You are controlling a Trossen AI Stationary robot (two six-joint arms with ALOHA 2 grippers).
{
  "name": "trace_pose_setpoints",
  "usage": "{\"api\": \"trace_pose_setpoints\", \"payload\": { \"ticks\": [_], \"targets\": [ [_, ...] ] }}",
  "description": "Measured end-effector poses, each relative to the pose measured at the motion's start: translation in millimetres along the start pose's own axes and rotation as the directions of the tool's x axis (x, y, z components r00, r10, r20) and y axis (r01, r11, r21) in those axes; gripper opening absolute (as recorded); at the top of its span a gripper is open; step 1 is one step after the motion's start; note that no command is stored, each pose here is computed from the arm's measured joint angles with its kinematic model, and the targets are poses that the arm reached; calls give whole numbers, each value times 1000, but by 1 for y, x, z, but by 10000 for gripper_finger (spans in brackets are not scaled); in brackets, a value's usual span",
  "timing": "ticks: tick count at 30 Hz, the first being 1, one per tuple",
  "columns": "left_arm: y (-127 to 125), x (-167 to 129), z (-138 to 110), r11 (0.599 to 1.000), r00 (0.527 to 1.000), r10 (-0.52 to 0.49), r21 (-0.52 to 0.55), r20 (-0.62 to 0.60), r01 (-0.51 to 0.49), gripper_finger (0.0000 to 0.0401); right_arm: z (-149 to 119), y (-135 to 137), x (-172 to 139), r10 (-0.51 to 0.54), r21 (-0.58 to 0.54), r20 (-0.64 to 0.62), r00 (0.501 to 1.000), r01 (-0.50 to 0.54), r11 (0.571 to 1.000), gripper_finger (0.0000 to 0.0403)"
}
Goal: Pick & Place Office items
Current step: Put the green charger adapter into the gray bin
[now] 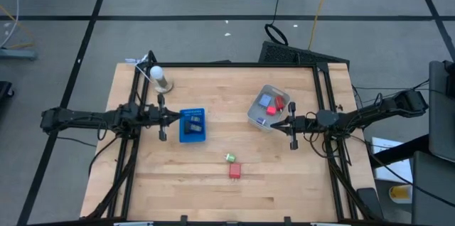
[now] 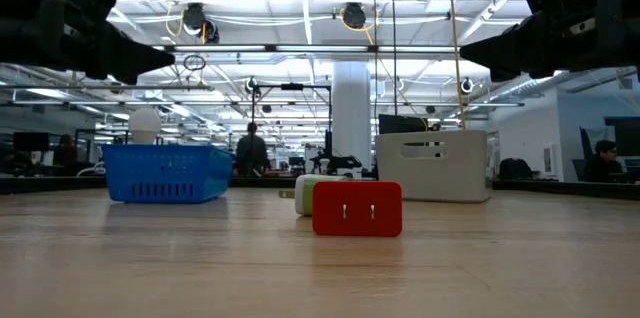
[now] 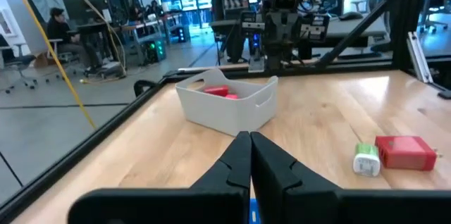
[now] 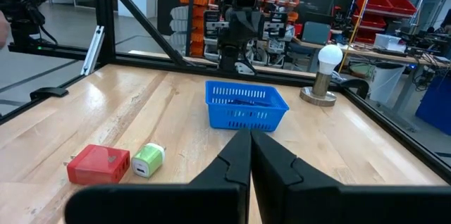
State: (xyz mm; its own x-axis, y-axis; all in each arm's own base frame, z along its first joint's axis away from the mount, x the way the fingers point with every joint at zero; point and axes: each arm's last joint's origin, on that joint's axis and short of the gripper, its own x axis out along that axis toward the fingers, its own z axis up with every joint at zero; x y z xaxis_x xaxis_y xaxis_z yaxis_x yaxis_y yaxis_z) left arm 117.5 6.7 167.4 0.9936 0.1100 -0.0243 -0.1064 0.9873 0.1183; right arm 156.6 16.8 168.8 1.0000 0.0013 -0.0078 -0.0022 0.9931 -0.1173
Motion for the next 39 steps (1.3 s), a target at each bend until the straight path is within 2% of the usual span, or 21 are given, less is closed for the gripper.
{"api": "trace_pose_setpoints", "payload": {
  "ticks": [8,12,15,18,22,27,32,35,39],
  "targets": [
    [0,0,-2,1000,1000,14,-20,-27,-15,16,-1,0,0,1,-11,-9,1000,-1,1000,0],
    [1,0,-2,999,999,40,-13,-30,-40,4,2,-1,2,-37,55,-10,999,37,998,0],
    [2,0,-2,996,996,87,7,-36,-86,5,12,-3,12,-100,43,-106,989,105,994,0],
    [3,0,-3,994,993,111,-11,-40,-111,17,23,-3,25,-85,3,-198,976,88,996,0],
    [3,0,-6,994,991,106,-14,-77,-107,25,38,-2,42,-76,-14,-248,966,75,997,0],
    [2,-1,-12,994,986,100,-25,-136,-104,26,39,3,64,3,-24,-315,949,-11,1000,0],
    [2,-1,-12,994,986,99,-26,-137,-104,26,38,5,88,8,20,-431,902,1,1000,0],
    [2,-1,-11,993,986,100,-42,-130,-106,26,37,7,104,12,-14,-482,876,-21,1000,0],
    [2,-1,-12,991,986,100,-77,-133,-110,26,33,19,115,134,-92,-467,874,-199,976,13]
  ]
}}
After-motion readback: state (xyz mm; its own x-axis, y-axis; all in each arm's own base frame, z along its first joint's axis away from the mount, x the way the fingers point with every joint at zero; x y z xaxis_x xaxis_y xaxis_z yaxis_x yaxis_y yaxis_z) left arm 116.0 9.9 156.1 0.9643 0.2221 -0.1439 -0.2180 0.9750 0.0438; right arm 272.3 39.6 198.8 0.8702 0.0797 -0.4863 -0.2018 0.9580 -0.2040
